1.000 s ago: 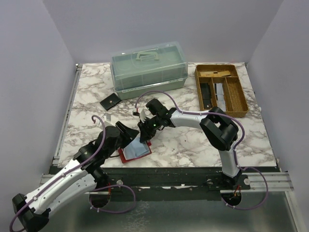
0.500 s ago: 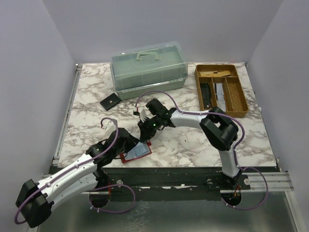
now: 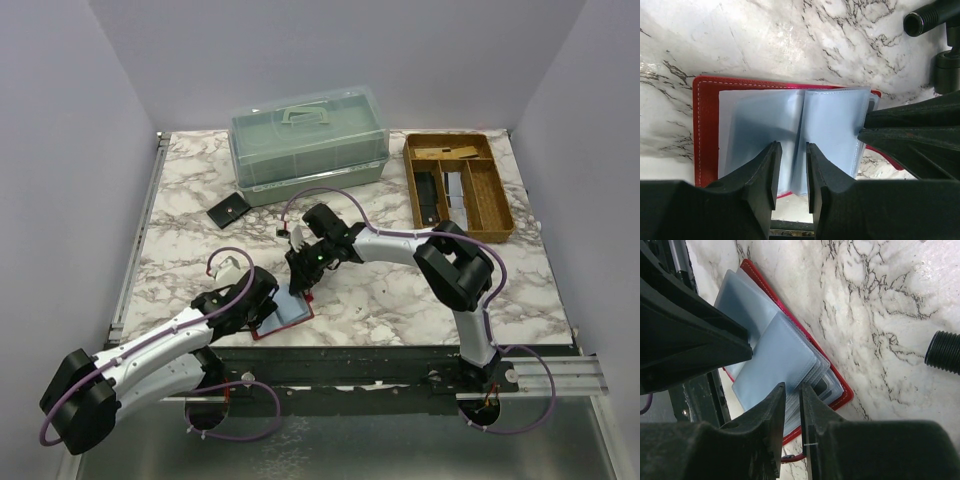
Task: Take the credit cards out of the card holder
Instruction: Remove the credit card from the card holder.
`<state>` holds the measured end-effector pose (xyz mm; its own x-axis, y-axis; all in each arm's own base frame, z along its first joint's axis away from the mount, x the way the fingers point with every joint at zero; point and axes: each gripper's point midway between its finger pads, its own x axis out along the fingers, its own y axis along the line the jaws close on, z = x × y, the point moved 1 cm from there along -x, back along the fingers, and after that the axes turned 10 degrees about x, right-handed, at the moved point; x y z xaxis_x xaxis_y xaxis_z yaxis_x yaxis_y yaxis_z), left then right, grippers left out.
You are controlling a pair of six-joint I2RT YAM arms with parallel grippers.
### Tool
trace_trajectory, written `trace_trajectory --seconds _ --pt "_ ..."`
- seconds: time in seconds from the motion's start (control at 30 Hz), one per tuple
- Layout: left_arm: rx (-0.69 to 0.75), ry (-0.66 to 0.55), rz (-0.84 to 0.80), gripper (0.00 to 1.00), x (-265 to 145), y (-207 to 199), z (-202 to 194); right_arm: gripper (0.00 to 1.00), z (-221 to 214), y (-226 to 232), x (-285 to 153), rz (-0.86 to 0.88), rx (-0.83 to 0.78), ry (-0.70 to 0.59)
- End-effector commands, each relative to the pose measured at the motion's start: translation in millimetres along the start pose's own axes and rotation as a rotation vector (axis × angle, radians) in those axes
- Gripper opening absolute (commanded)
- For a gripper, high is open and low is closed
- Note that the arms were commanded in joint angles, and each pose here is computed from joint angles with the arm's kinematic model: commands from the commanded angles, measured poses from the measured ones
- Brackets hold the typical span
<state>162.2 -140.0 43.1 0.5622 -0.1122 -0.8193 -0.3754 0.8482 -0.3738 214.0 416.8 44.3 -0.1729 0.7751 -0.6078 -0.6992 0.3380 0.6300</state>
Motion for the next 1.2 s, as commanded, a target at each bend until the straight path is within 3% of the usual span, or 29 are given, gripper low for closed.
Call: trace_trajectory --seconds 0.0,0.53,0.9,1.0,1.17 --pt "-0.010 -0.033 0.036 0.33 4.9 11.9 2.7 0.25 -13.8 -6.2 -1.9 -0.009 0.041 0.031" --pt "0.031 -0.036 0.063 0.29 27.4 17.4 -1.0 0.18 -20.2 -42.6 -13.1 -0.210 -0.020 0.026" --pt "0.000 -0.017 -0.001 0.31 22.5 16.9 -4.3 0.19 -33.9 -35.5 -1.5 -0.166 -0.035 0.090" --pt "-0.046 -0.020 -0.030 0.34 16.3 19.3 -5.2 0.20 -34.9 -25.7 2.5 -0.143 -0.057 0.099" --pt "-0.080 -0.009 -0.076 0.50 6.7 14.8 -5.6 0.27 -35.2 -12.9 6.9 -0.123 -0.088 0.108"
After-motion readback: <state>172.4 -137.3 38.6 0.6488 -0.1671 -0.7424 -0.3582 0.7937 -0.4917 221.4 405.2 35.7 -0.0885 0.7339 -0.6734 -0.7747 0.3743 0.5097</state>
